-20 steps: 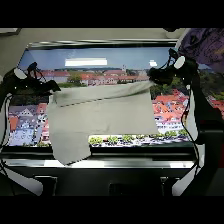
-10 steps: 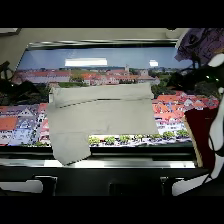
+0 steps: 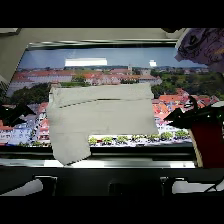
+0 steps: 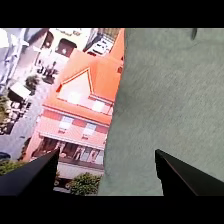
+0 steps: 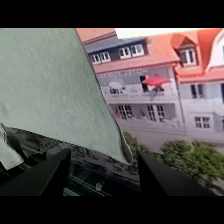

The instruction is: Fold the clothes and pants, and hang the long-sleeved shirts on hangers.

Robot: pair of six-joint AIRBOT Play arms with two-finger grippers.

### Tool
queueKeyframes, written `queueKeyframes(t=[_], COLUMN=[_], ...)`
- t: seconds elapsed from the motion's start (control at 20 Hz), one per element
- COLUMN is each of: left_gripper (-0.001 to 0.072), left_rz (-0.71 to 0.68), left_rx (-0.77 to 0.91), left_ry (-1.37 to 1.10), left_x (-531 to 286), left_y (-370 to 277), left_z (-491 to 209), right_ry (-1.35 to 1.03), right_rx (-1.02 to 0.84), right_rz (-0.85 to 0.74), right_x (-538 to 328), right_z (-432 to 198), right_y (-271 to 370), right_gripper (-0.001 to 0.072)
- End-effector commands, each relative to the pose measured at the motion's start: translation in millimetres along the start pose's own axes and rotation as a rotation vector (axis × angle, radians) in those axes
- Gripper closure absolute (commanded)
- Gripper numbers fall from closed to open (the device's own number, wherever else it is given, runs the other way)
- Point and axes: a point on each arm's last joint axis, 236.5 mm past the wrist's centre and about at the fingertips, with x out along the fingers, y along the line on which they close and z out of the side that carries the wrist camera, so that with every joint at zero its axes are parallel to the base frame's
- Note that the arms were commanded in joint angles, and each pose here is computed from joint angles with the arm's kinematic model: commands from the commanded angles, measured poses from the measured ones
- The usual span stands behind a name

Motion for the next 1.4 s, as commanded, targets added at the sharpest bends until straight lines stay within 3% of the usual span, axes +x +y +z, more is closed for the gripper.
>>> queueKeyframes(t=[0.0, 0.75, 0.85, 0.9, 1.0, 1.1, 1.35], left_gripper=[0.0034, 0.0033, 0.0033, 0.0033, 0.0033, 0.0034, 0.0034], left_rz=[0.004, 0.006, 0.007, 0.008, 0.011, 0.01, -0.111], left_rx=[-0.002, -0.006, -0.018, -0.027, -0.048, -0.086, -0.278], left_ry=[-0.012, -0.038, -0.033, -0.023, 0.016, 0.03, 0.08], left_x=[4.4, 5.3, 6.7, 9.6, 21.6, 33.0, 58.2], left_y=[1.3, 1.4, 3.6, 6.3, 14.2, 26.4, 54.3], left_z=[-1.8, 4.6, 2.8, -0.9, -17.3, -36.5, -93.3], right_ry=[0.031, 0.098, 0.094, 0.088, 0.085, 0.088, 0.089], right_rx=[-0.011, -0.031, -0.023, -0.022, -0.023, -0.026, -0.026], right_rz=[0.014, -0.061, -0.07, -0.071, -0.072, -0.07, -0.069], right_x=[22.0, 64.6, 64.5, 64.6, 64.6, 64.5, 64.5], right_z=[-16.6, -38.0, -37.1, -35.6, -35.0, -35.6, -35.9], right_y=[-4.3, -4.8, -6.9, -7.3, -7.4, -7.0, -6.7], right_gripper=[0.0214, 0.0238, 0.0403, 0.0413, 0.0583, 0.0678, 0.0679])
